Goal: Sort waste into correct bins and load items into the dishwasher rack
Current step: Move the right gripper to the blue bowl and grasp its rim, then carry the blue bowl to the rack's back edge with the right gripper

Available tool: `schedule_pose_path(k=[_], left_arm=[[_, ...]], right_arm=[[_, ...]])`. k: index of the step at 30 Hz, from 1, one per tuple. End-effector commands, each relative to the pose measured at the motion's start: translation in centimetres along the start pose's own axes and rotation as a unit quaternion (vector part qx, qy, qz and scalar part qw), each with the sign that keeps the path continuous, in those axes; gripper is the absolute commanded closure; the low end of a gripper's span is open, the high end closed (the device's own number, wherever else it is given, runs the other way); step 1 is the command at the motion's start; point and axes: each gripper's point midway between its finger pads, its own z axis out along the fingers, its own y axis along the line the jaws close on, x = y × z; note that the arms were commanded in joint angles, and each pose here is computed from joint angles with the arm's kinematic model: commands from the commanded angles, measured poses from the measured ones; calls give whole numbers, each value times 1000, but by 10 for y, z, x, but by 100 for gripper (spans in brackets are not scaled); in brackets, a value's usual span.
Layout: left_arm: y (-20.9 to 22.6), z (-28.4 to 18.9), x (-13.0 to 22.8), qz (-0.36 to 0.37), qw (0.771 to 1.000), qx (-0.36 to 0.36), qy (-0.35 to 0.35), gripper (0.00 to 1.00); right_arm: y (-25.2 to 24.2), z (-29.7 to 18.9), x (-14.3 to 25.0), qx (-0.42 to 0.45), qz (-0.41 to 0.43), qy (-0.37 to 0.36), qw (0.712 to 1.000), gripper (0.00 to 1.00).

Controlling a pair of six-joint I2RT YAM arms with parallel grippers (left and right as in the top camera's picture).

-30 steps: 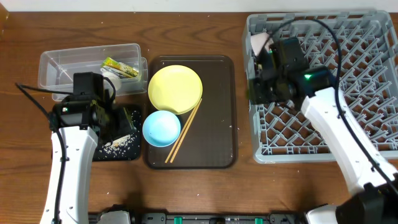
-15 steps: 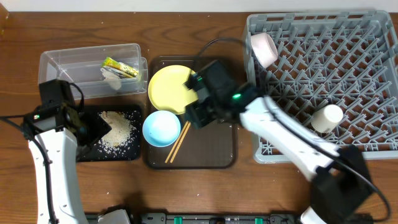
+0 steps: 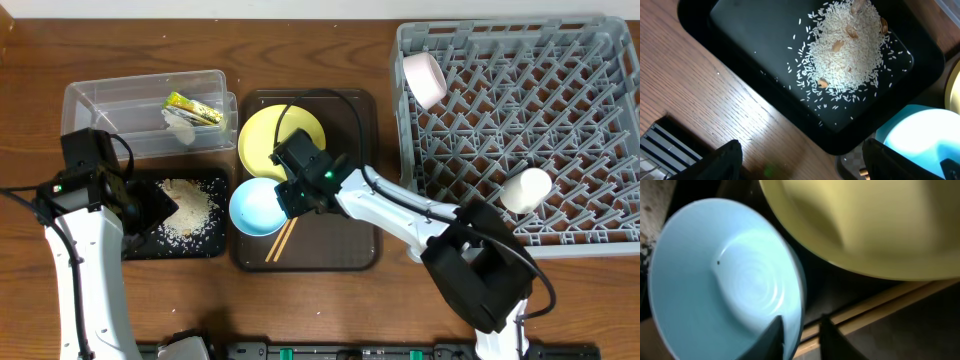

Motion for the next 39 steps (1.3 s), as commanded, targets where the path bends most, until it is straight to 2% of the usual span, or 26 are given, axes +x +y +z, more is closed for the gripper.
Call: schedule_pose_path(k=[1,4,12,18,23,27,32,39], left_arm=[[4,-2,-1,-9,1000,-7,-5,20],[4,-2,-1,-9,1000,-7,-5,20],[4,-2,-1,-9,1000,-7,-5,20],[4,-2,-1,-9,1000,-7,-5,20],[4,-2,-1,-9,1000,-6,-5,20],[4,-2,-1,-9,1000,-6,-5,20],[4,-2,-1,-9,1000,-6,-6,20],[4,-2,-1,-9,1000,-6,-6,20]], right_arm=[[-8,6,0,28,30,-4,999,91],[-14,5,0,46,39,-8,998,99],[-13,-12,-15,39,35,-32,998,99],[-30,-94,-65,40,9,-127,991,99],[-86,-184,-99,130,-10,-225,966,99],[-153,-246,-109,262,-21,-266,927,99],[-239,-316,-115,451,-39,-272,849,99],[-308,-383,-130,596,-54,-278,751,99]])
